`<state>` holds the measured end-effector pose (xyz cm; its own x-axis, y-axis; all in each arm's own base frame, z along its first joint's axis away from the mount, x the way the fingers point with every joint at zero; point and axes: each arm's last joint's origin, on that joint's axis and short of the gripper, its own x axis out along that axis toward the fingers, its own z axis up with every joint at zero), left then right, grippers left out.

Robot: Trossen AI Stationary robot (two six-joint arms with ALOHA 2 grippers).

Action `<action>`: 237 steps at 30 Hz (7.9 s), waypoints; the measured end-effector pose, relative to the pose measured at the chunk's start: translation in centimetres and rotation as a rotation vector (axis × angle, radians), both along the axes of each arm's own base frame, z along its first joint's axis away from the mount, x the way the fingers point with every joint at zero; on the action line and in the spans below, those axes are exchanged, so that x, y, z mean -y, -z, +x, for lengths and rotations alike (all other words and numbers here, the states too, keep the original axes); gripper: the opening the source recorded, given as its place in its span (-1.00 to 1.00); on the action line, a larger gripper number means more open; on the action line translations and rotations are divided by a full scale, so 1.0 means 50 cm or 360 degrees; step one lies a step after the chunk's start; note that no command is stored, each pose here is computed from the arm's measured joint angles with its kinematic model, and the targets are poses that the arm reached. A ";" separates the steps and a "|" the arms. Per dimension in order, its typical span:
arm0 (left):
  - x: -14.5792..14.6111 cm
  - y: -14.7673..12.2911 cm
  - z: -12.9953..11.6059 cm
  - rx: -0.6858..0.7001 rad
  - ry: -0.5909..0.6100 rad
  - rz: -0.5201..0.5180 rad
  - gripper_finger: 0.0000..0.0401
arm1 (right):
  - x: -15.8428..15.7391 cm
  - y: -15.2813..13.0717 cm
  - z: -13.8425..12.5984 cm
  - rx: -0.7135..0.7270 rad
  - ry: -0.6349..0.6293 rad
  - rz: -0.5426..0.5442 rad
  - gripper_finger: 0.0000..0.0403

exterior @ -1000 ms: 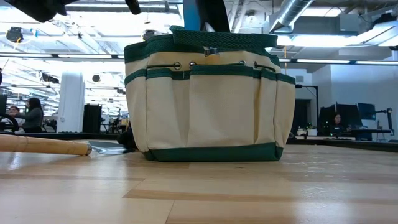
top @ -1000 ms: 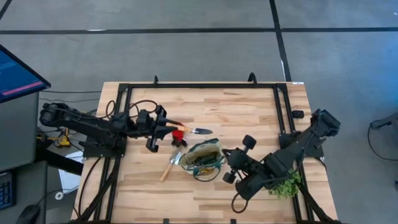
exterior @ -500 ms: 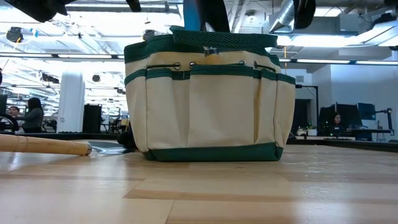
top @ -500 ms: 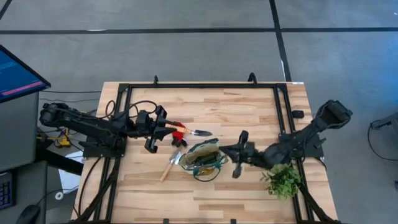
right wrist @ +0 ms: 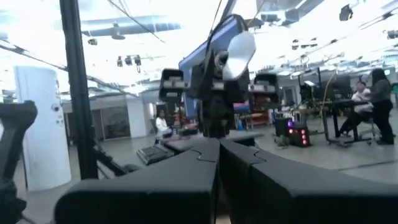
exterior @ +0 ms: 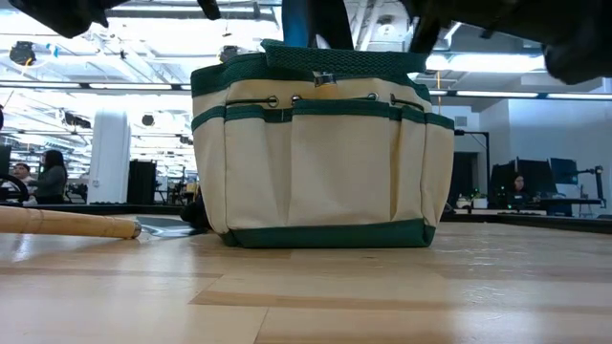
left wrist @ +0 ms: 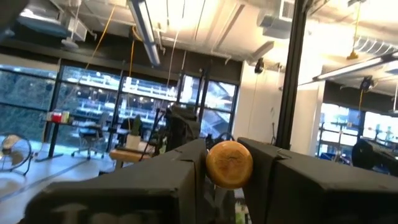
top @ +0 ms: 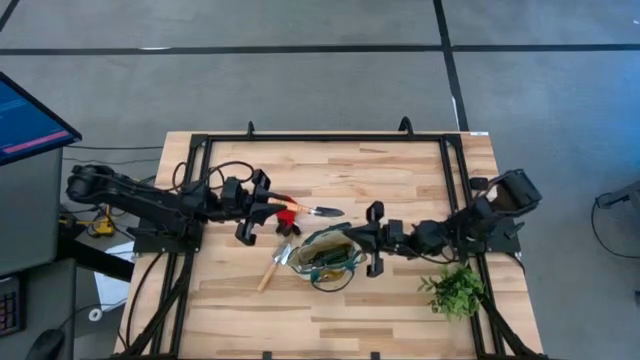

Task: Pick & Place Garden tools in Gardening bag
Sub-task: Put the bottom trowel into the gardening bag, then adjust the gardening bag

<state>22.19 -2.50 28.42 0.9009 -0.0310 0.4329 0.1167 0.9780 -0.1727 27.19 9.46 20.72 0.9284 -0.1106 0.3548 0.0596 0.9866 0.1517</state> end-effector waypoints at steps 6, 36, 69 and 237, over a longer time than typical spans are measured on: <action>0.001 0.007 0.009 0.0016 0.0000 -0.0002 -0.74 | 0.011 -0.008 0.026 0.0038 0.0032 -0.0012 -1.00; 0.001 0.006 0.009 0.0028 0.0003 -0.0014 -0.74 | 0.036 -0.084 0.073 0.0231 -0.0004 0.0063 -0.21; 0.002 0.005 0.007 0.0019 0.0083 -0.0068 -0.18 | 0.000 -0.146 0.014 -0.0143 0.0144 -0.0014 -1.00; 0.047 0.150 -0.012 -0.1273 0.0083 -0.0083 -0.99 | -0.245 -0.058 -0.036 -0.1546 0.0042 0.0513 -1.00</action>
